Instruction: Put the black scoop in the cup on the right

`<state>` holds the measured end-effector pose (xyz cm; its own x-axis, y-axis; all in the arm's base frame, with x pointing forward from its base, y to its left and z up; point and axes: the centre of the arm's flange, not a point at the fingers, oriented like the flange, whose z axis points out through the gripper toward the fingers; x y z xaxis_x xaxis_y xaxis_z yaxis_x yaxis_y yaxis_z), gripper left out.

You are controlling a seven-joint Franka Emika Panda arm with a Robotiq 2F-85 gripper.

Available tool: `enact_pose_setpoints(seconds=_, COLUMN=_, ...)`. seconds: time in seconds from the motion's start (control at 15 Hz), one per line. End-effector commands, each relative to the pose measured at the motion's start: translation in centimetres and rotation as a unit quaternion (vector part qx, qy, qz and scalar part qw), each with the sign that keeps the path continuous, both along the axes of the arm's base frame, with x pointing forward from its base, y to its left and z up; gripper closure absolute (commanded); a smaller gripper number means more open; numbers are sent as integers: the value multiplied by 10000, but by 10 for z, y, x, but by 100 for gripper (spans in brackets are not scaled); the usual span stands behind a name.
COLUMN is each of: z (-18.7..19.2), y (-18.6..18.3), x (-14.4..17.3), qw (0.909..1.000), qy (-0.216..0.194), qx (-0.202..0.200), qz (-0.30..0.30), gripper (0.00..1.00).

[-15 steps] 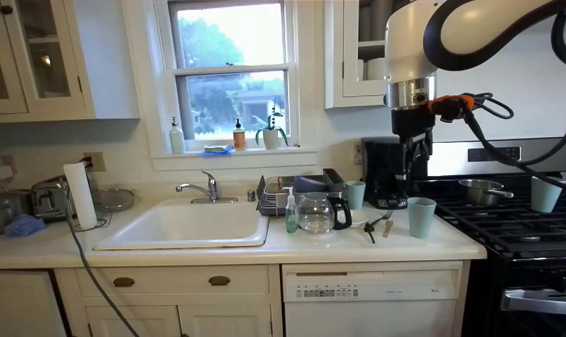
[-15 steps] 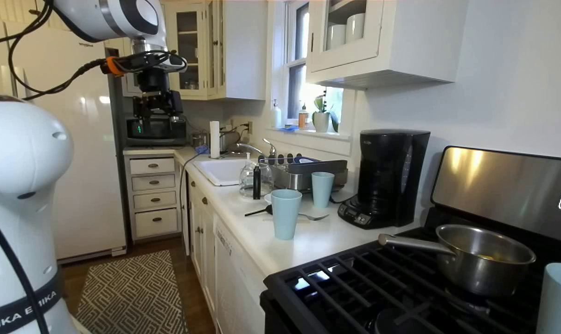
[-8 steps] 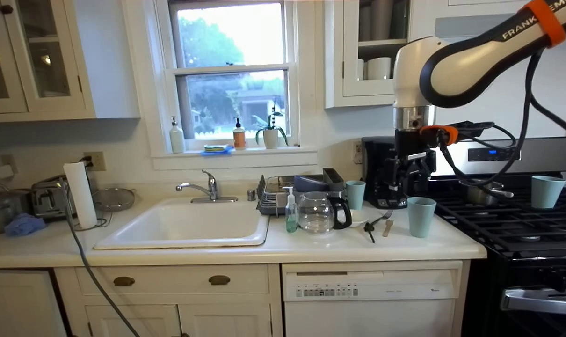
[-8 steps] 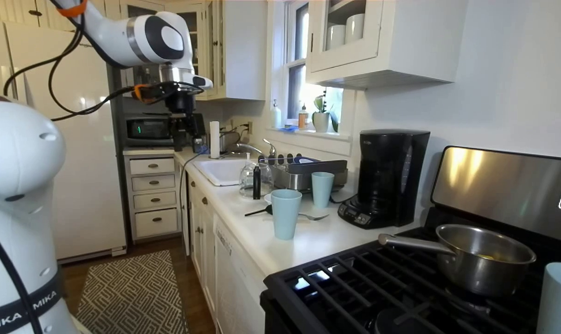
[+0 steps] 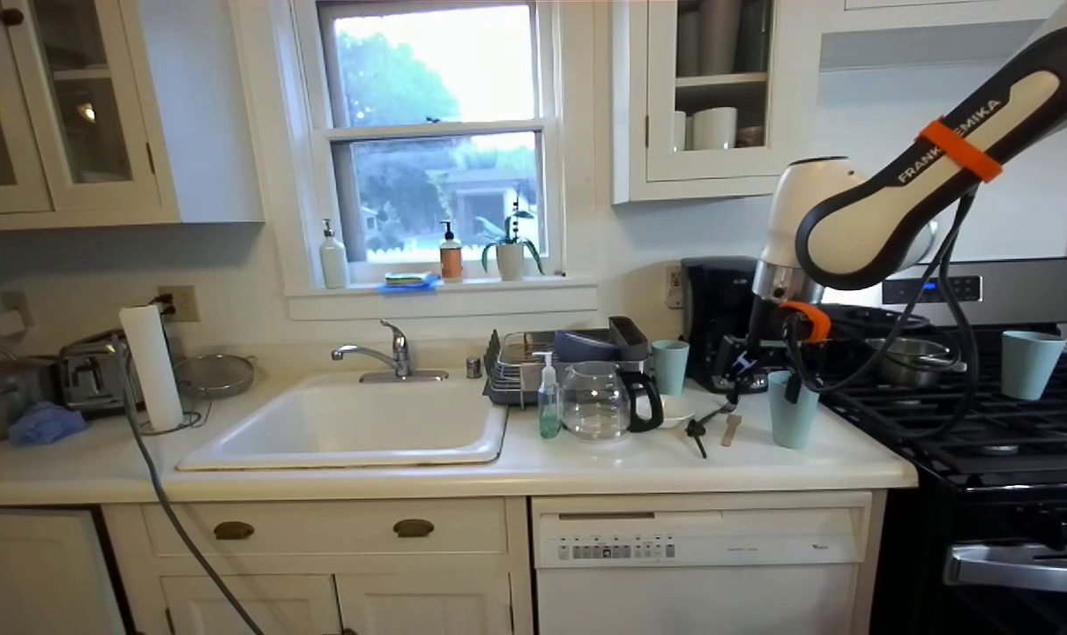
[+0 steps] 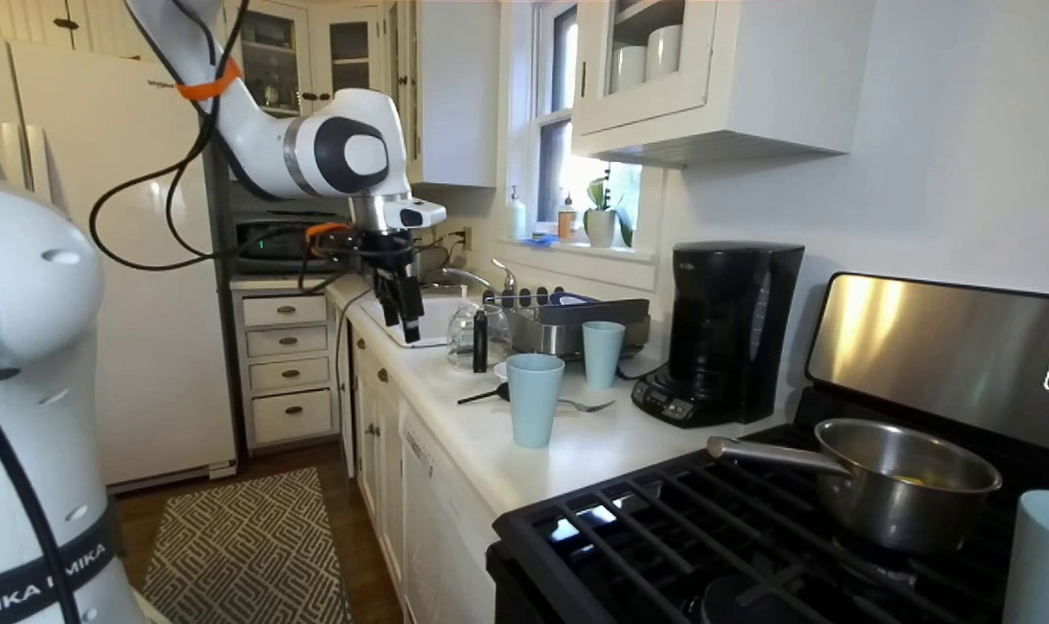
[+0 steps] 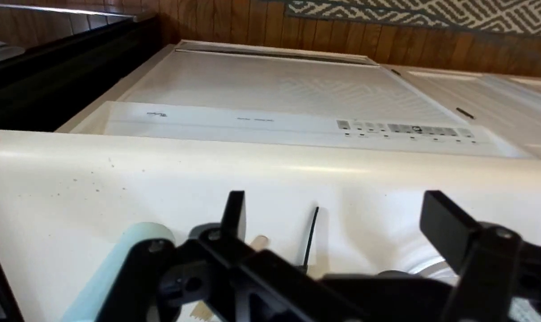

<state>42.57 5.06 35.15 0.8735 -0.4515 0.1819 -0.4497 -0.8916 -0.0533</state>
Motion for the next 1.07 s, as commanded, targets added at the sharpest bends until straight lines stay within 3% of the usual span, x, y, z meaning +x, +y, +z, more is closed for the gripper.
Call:
enact_pose_setpoints(seconds=0.0, z=-33, y=-2, x=24, qw=9995, qy=-164, qx=19, qz=-269, gripper=0)
enact_pose_setpoints(seconds=0.07, z=-39, y=-5, x=29, qw=9995, qy=-167, qx=19, qz=-256, gripper=0)
enact_pose_setpoints(seconds=0.13, z=-24, y=-5, x=11, qw=9998, qy=-104, qx=48, qz=-149, gripper=0)
enact_pose_setpoints(seconds=0.6, z=-36, y=-6, x=21, qw=9998, qy=-84, qx=77, qz=-179, gripper=0)
enact_pose_setpoints(seconds=1.0, z=-76, y=-24, x=64, qw=9981, qy=-54, qx=100, qz=-611, gripper=0)
